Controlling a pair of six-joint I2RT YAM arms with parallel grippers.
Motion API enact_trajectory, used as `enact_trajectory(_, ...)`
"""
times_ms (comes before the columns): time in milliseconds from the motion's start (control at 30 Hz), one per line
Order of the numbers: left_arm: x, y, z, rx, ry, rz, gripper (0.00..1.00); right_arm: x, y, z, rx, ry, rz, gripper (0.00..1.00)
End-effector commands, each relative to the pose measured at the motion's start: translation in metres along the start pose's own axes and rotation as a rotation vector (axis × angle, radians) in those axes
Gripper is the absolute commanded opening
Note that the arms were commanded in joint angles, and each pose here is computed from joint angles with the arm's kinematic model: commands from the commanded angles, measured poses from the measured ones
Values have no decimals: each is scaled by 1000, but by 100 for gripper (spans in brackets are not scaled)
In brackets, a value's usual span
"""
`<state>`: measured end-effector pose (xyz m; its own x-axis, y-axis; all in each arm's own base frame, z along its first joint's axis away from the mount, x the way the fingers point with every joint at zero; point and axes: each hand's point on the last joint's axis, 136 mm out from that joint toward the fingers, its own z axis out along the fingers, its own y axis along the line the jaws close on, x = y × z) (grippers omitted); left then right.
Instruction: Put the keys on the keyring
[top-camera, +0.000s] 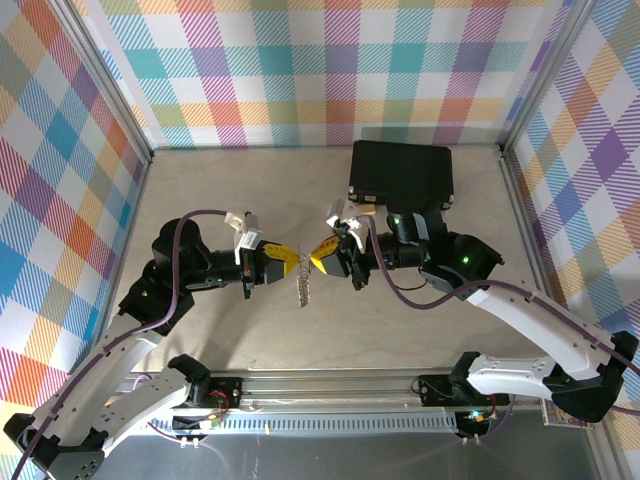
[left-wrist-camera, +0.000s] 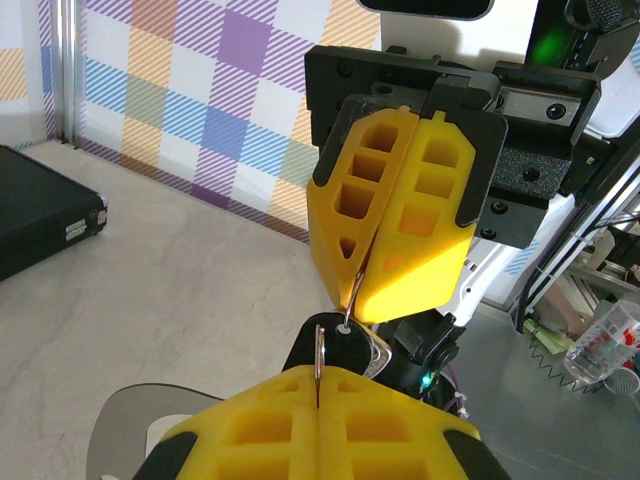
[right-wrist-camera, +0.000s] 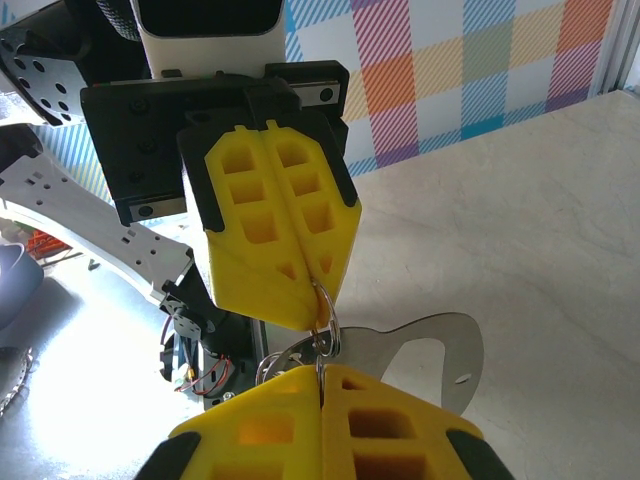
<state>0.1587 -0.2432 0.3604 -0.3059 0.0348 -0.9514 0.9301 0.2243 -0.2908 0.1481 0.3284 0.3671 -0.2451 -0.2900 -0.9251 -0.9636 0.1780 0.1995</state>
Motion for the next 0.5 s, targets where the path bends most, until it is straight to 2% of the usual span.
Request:
enact_trajectory(0,-13,-11,-3,31,-44,61,0,-6,2,3,-14,-23,-12,0)
enact_trajectory(467,-12,-10,-2,32,-44,60,0,-5,0,6,-14,-19,-11,0)
